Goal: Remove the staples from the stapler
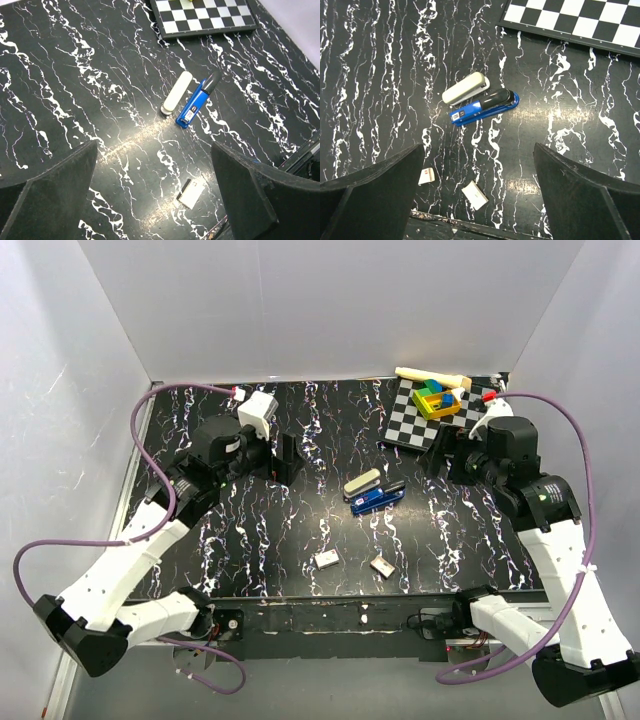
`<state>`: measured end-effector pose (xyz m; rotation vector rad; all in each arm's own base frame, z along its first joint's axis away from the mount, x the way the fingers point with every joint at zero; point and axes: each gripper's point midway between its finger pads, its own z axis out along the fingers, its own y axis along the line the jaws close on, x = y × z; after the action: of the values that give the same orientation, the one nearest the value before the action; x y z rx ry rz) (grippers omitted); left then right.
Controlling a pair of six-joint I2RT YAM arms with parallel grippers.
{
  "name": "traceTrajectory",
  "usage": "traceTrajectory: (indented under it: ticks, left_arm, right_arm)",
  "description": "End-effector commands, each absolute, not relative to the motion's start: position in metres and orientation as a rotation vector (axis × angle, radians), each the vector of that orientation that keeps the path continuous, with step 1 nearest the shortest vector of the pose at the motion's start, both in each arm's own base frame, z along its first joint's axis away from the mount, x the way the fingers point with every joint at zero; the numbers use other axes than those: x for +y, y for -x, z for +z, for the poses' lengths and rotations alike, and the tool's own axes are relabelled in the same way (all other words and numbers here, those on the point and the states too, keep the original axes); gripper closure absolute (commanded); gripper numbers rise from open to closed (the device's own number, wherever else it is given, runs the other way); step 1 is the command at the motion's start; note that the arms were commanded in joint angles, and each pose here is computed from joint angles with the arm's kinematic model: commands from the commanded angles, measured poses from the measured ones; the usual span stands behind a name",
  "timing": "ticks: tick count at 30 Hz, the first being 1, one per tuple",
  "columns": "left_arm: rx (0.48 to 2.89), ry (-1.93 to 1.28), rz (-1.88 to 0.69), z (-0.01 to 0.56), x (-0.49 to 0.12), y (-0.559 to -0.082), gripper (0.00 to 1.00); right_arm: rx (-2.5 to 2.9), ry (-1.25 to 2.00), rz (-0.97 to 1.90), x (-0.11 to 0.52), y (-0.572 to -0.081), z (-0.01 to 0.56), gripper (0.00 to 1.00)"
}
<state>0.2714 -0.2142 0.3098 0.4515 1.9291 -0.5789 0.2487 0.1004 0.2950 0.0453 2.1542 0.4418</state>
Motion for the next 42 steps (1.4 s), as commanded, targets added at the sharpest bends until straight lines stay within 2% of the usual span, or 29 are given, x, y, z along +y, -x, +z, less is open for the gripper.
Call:
traceTrajectory:
  ticks: [1,13,24,30,42]
  left_arm:
    - [1.929,-0.529,-0.574,0.316,-0.218,-0.27,0.02]
    - [1.918,-0.708,-0.728,0.306,-0.253,-0.266,0.02]
    - [1.962,-0.75,-0.764,0.28,-0.278,-0.286,0.02]
    - [1.979,-0.767,-0.771,0.266,-0.297,-0.3,0.02]
    - [2.051,-0.751,-0.672,0.236,-0.311,-0.326,0.02]
  right_arm:
    - [2.145,-0.043,0.399,0.094,-0.247,0.304,0.02]
    - [2.23,-0.045,0.408,0.1,-0.251,0.289,0.07]
    - [2.358,-0.089,0.343,0.09,-0.236,0.251,0.09]
    - [2.42,-0.198,0.358,0.091,-0.231,0.227,0.1]
    - [2.526,-0.655,0.495,0.122,-0.249,0.179,0.12]
